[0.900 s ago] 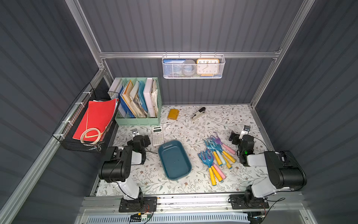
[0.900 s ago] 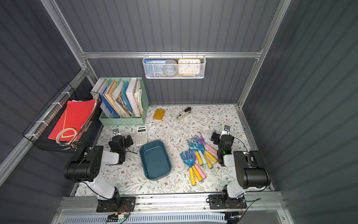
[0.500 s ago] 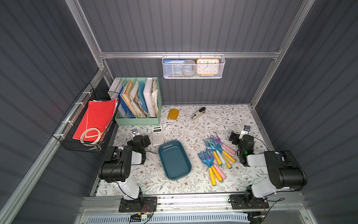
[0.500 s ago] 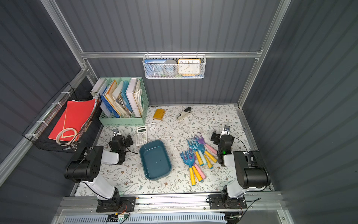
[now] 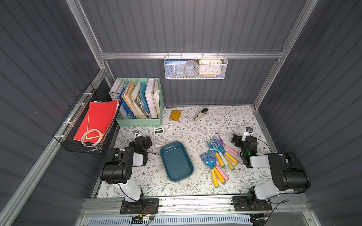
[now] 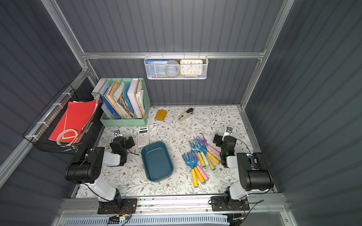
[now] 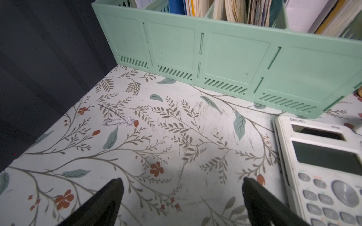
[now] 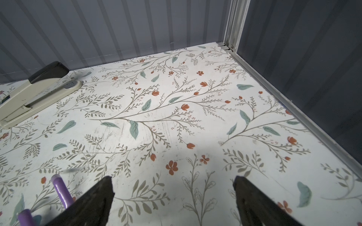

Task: Put the rake into the storage box
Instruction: Move the storage box to the center of the board.

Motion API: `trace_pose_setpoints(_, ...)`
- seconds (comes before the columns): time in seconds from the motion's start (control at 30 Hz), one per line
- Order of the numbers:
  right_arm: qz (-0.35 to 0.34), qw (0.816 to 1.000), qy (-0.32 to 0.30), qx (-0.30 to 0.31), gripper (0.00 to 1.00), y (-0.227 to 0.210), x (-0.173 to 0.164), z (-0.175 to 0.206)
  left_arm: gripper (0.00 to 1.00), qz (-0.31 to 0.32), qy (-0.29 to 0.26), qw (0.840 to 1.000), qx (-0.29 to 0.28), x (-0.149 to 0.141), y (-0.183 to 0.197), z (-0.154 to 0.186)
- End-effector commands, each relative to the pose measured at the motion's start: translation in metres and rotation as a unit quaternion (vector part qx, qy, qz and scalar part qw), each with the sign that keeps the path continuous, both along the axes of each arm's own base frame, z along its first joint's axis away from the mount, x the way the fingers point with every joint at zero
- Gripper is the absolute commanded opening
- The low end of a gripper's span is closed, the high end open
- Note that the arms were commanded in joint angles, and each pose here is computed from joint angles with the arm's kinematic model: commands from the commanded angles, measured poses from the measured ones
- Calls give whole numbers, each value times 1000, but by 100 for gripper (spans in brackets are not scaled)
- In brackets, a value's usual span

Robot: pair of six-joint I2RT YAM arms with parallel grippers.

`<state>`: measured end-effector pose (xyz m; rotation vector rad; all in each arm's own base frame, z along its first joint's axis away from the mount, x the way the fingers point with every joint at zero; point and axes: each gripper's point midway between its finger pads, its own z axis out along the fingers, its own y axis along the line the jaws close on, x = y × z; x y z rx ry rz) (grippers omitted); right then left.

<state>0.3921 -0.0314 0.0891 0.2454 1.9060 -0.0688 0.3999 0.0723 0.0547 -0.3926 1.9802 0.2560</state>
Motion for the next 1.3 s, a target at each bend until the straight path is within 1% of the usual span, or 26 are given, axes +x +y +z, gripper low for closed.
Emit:
trace_pose_setpoints(0.0, 1, 1000, -10, 3, 99, 0, 3, 6, 100, 8, -11, 1000, -2, 2, 3, 6)
trace_pose_setpoints(0.1, -1, 1000, -23, 1, 99, -1, 4, 7, 100, 8, -11, 1000, -3, 2, 3, 7)
trace_pose_setpoints(0.27, -2, 1000, -22, 3, 99, -1, 4, 7, 100, -1, -11, 1000, -6, 4, 0, 7)
trace_pose_setpoints(0.3, -2, 1000, -21, 3, 97, -1, 4, 7, 100, 5, -12, 1000, -4, 3, 2, 7)
trace_pose_setpoints(0.33, -4, 1000, -22, 3, 92, -2, 3, 7, 100, 9, -18, 1000, 0, 2, 4, 10)
trace_pose_setpoints(0.37, -3, 1000, -22, 4, 87, -1, 3, 8, 100, 9, -18, 1000, 17, 3, 5, 14)
trace_pose_setpoints(0.43, -18, 999, -27, -2, 81, -5, 1, 19, 100, -2, 15, 999, 28, 8, -2, 23)
trace_pose_setpoints(0.47, -28, 999, -23, -10, 78, -7, 0, 25, 99, -4, 23, 999, 34, 13, -7, 36)
trace_pose_setpoints(0.5, -43, 998, -19, -29, 78, -6, -1, 38, 97, -12, 34, 998, 52, 18, -18, 48)
trace_pose_setpoints(0.57, -33, 997, -18, -67, 78, 12, -6, 65, 97, -30, 50, 995, 85, 22, -43, 70)
trace_pose_setpoints(0.6, -30, 997, -13, -72, 77, 25, -12, 76, 98, -52, 73, 993, 83, 21, -59, 73)
trace_pose_setpoints(0.63, -23, 998, -6, -58, 76, 37, -13, 84, 99, -78, 98, 990, 71, 19, -73, 74)
trace_pose_setpoints(0.67, -19, 999, -3, -36, 73, 47, -16, 92, 100, -77, 119, 988, 55, 12, -77, 73)
trace_pose_setpoints(0.7, -16, 1000, 11, -13, 71, 57, -18, 93, 100, -91, 133, 987, 11, 6, -89, 72)
trace_pose_setpoints(0.77, -5, 999, 32, 8, 64, 77, -20, 88, 100, -129, 159, 978, -28, -14, -104, 64)
trace_pose_setpoints(0.8, 1, 999, 42, 8, 62, 88, -18, 82, 100, -142, 169, 974, -55, -26, -111, 59)
trace_pose_setpoints(0.87, 4, 999, 49, -3, 61, 102, -14, 80, 100, -151, 191, 965, -95, -48, -119, 48)
trace_pose_setpoints(0.97, 13, 997, 65, -28, 61, 121, -8, 78, 98, -186, 240, 944, -130, -74, -134, 31)
trace_pose_setpoints(1.03, 6, 996, 72, -48, 61, 126, -3, 79, 98, -218, 265, 928, -147, -81, -147, 29)
trace_pose_setpoints(1.13, 1, 994, 78, -75, 61, 130, 2, 80, 95, -245, 305, 901, -185, -92, -163, 16)
trace_pose_setpoints(1.23, 0, 993, 74, -96, 61, 131, 4, 85, 91, -239, 339, 884, -219, -102, -170, -2)
trace_pose_setpoints(1.27, -5, 993, 73, -98, 61, 129, 4, 86, 88, -241, 346, 878, -227, -105, -173, -6)
